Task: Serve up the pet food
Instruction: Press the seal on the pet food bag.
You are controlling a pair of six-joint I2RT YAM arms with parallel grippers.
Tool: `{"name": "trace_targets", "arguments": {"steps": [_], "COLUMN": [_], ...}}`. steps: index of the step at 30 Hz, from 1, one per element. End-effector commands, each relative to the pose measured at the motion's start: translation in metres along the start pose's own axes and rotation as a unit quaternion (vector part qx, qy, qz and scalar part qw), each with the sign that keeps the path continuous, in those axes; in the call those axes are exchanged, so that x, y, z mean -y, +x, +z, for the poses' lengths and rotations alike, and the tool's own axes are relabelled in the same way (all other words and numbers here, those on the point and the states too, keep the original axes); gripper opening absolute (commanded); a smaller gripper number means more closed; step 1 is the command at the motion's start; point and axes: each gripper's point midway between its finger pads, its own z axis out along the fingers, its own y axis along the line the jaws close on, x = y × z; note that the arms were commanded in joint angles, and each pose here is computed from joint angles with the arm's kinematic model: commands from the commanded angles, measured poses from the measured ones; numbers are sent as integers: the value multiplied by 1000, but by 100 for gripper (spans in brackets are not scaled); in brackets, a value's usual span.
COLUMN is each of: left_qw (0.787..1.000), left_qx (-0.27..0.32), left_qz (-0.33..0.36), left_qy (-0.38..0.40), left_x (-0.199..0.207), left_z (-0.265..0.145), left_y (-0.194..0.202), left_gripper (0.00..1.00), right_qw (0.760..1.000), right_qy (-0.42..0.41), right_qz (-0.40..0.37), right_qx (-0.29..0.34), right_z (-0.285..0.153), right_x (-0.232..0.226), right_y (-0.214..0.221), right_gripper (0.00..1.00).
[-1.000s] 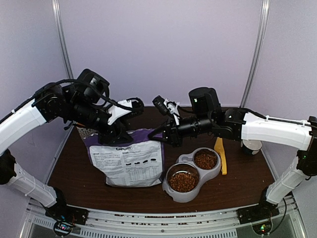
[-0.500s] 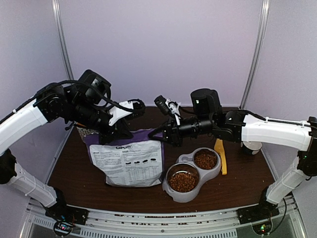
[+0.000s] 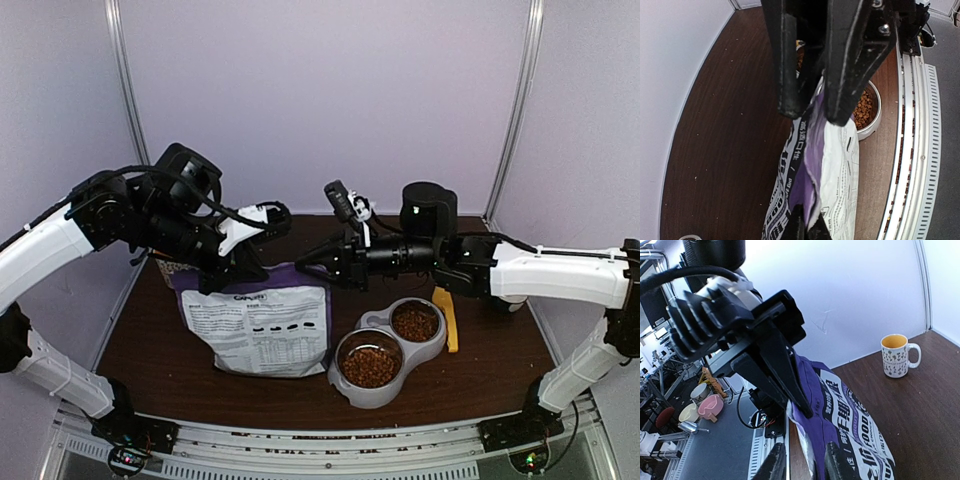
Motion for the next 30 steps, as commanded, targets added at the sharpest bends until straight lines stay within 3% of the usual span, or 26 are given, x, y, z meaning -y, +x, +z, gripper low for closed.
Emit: {"name": "trace_targets", "arguments": {"steps": [1, 10, 14, 22, 26, 30], "left_qw": [998, 998, 999, 998, 998, 998], "left_qx": [48, 45, 44, 54, 54, 53], "left_qz": [-11, -13, -12, -9, -6, -3], "left_qy": [-26, -32, -29, -25, -26, -16], "left_x": [-12, -14, -12, -11, -11, -9], "left_z": [-12, -13, -11, -15, -15, -12], "left_y": [-21, -20, -19, -23, -23, -24], "left_gripper": [0, 0, 0, 0, 0, 2], "right_qw": [999, 1000, 1000, 999, 998, 999], "right_qy": [-38, -20, -8, 24, 26, 18], "right_qz": [-3, -2, -10, -34, -42, -45], "right_qx": [31, 2, -10, -26, -27, -18], "right_z": [9, 21, 24, 24, 23, 22], "right_x": [-14, -1, 4, 16, 16, 13], "right_y": [-12, 11, 11, 13, 11, 7], "right_gripper": [27, 40, 32, 24, 2, 0]}}
